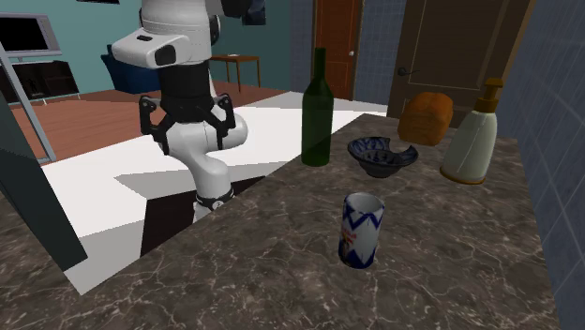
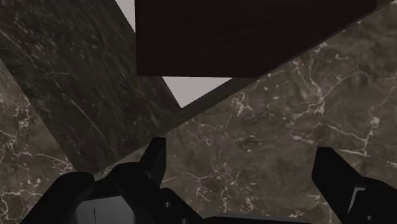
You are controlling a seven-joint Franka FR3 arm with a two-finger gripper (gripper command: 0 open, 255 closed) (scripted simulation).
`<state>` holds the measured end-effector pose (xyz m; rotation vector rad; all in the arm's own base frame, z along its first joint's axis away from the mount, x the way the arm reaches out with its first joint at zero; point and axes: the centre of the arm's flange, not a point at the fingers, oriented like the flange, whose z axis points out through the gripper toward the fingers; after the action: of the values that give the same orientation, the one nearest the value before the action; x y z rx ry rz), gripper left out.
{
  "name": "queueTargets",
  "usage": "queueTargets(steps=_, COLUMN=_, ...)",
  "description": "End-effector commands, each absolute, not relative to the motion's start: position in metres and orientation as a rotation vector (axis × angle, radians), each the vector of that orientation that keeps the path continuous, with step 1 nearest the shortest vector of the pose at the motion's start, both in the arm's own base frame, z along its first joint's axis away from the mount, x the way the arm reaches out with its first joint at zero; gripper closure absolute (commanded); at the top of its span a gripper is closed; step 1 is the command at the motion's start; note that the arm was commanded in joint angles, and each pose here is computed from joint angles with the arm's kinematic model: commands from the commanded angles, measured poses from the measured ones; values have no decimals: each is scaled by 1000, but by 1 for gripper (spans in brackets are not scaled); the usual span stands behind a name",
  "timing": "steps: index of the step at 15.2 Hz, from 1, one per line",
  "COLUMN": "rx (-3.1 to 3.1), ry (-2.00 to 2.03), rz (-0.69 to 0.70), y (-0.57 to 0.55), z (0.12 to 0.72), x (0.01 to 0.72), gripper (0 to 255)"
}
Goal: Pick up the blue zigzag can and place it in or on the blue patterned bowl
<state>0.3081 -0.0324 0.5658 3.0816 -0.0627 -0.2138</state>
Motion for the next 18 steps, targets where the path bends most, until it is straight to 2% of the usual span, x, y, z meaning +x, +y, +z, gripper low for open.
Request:
queueTargets(steps=1, rx=3082, ry=-63, rz=-214, y=-32, z=566, x=308, gripper=0)
queueTargets(steps=18, rx=3157, ry=-243, rz=-323, y=111, z=535, x=472, gripper=0)
